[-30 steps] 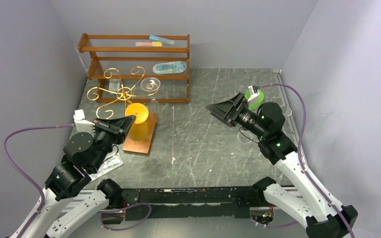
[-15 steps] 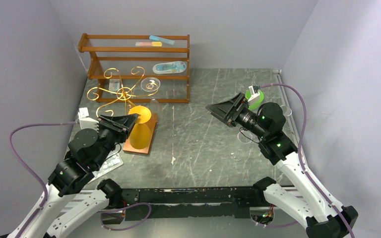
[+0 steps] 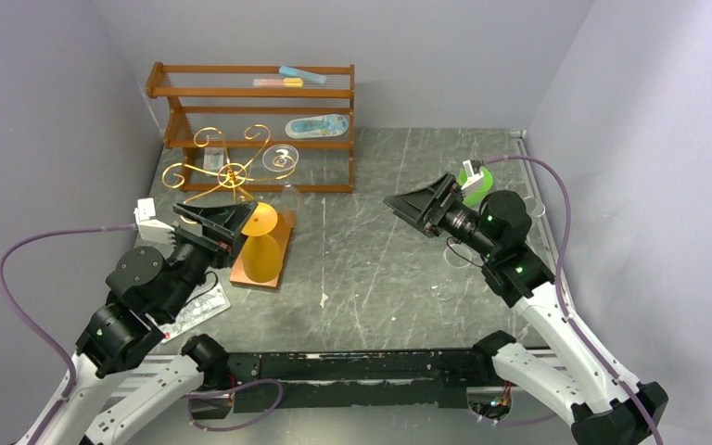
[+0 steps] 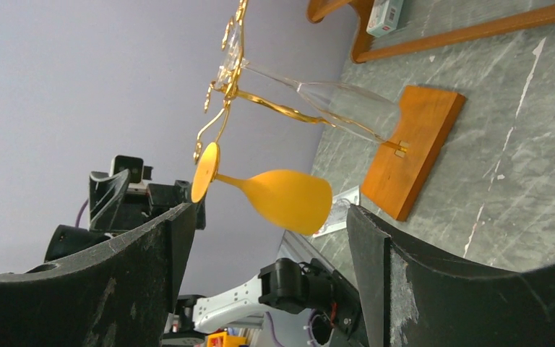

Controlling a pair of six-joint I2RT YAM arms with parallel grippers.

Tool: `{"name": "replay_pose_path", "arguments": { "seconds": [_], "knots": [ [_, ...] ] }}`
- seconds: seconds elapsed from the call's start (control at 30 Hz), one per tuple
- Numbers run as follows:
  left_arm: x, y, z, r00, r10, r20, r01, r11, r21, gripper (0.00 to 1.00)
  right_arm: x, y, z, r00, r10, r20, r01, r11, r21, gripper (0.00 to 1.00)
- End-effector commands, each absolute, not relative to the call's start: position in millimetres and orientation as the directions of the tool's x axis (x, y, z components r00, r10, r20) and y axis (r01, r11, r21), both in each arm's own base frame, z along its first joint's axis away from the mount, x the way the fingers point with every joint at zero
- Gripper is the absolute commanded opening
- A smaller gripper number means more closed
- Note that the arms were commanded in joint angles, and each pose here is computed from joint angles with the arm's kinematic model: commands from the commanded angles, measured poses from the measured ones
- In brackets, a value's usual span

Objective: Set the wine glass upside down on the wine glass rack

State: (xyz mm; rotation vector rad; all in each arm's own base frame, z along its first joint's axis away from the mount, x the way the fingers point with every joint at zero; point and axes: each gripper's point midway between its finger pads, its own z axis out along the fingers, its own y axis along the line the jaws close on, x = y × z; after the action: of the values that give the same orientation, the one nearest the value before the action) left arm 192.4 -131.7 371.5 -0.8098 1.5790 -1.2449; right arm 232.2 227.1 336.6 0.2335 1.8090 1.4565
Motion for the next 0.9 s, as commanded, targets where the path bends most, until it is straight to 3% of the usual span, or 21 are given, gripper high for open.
{"name": "replay_pose_path", "arguments": {
  "seconds": [0.0, 0.3, 0.37, 0.47, 0.63, 0.8, 0.87],
  "knots": [
    [183.6, -123.9, 361.5, -0.356, -0.876, -0.325, 0.028, 0.337, -0.941, 0.97, 233.3, 227.0, 335.3, -0.668, 0.571, -0.478, -0.333, 0.345, 0.877, 0.80],
    [179.8, -131.8, 350.4, -0.425, -0.817, -0.389, -0.001, 0.430, -0.903, 0.95, 235.6, 223.9, 334.6, -0.656, 0.578, -0.486, -0.323, 0.366, 0.872, 0.80],
    [180.4, -132.6, 348.3, -0.433, -0.799, -0.418, 0.003, 0.462, -0.887, 0.90, 235.4, 223.8, 334.1, -0.657, 0.578, -0.484, -0.322, 0.366, 0.873, 0.80],
    [182.6, -131.8, 352.7, -0.423, -0.770, -0.478, 0.040, 0.511, -0.859, 0.75, 235.1, 222.9, 333.0, -0.656, 0.580, -0.483, -0.316, 0.369, 0.874, 0.80],
    [185.3, -141.4, 360.3, -0.435, -0.729, -0.529, 0.113, 0.538, -0.835, 0.64, 235.6, 221.6, 331.0, -0.653, 0.584, -0.482, -0.309, 0.376, 0.874, 0.80],
    [190.0, -151.8, 361.3, -0.457, -0.678, -0.575, 0.154, 0.577, -0.802, 0.62, 238.2, 220.7, 326.3, -0.652, 0.583, -0.484, -0.295, 0.393, 0.871, 0.77],
    [190.8, -153.1, 358.0, -0.463, -0.669, -0.581, 0.153, 0.585, -0.796, 0.66, 242.0, 219.8, 317.0, -0.659, 0.560, -0.502, -0.275, 0.443, 0.853, 0.74]
  ]
}}
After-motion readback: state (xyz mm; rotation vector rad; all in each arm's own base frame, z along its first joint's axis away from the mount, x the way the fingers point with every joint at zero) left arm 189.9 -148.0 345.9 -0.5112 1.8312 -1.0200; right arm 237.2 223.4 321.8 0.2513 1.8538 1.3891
